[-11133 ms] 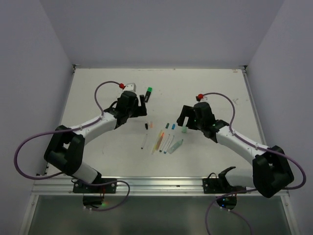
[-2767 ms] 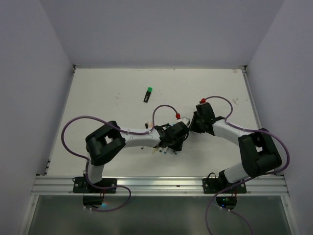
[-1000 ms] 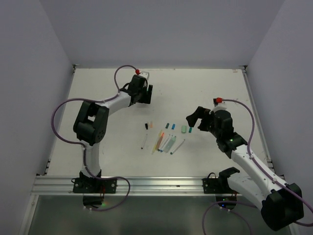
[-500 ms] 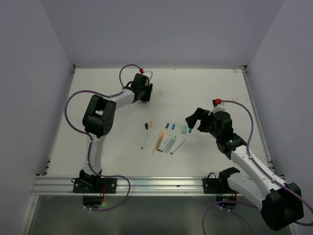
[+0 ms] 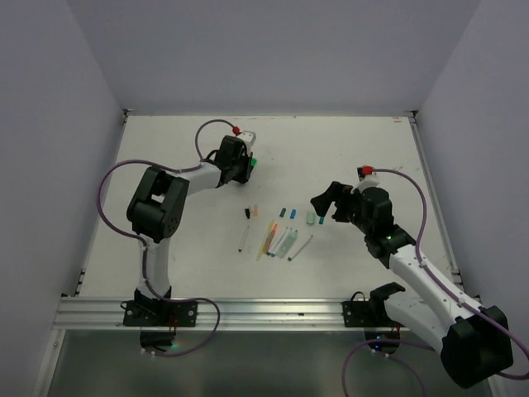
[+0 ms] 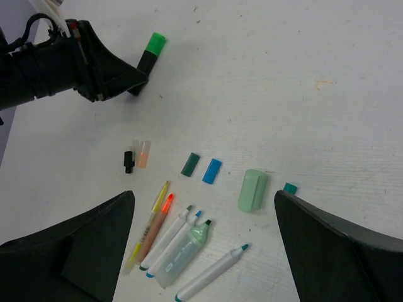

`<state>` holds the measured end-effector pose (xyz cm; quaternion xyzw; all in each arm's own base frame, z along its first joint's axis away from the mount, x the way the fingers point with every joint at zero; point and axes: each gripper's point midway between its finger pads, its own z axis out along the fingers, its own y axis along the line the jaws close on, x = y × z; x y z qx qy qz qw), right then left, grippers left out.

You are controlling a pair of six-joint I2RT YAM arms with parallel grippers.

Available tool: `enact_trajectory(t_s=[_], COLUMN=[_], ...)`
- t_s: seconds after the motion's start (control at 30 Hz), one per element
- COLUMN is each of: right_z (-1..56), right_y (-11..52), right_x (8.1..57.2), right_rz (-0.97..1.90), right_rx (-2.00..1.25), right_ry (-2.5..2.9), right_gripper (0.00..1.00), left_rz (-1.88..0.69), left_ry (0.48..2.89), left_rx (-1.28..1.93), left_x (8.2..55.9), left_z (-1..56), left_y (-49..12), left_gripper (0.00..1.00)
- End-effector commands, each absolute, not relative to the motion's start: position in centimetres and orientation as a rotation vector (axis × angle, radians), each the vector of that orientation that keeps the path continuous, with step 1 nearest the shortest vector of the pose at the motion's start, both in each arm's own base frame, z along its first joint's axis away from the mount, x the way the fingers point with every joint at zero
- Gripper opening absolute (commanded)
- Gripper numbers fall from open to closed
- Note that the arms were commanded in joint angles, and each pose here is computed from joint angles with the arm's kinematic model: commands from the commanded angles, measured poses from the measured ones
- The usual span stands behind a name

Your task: Open the pen caps

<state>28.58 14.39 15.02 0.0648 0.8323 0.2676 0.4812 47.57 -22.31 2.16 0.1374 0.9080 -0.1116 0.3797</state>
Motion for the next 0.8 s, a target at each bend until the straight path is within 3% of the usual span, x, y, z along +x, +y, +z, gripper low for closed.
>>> enact_trajectory(t_s=[0.0, 0.07, 0.4, 0.77], right_z=[16.6, 16.7, 19.8, 23.8], right_y=[15.9, 16.7, 21.6, 27.6], right_x=[29.2, 29.5, 32.7, 35.5], right_rz=[0.746, 0.795, 0.999, 1.156], right_rx=[0.134, 0.134, 0.112, 0.14], right_ry=[1.976, 1.977, 1.95, 1.876], right_gripper=[0.96, 0.95, 0.92, 0.83], left_rz=[-0.364, -0.377, -0.521, -0.702], left_ry=[2.3, 2.32, 2.028, 1.919], left_rx=[0.371, 0.367, 0.361, 0.454], left_x=[44.2, 42.0, 36.5, 29.6], left_z=[4.8, 4.6, 15.8, 18.0], left_y=[-23.3, -23.1, -23.9, -27.6], left_gripper=[0.0, 0.0, 0.0, 0.0])
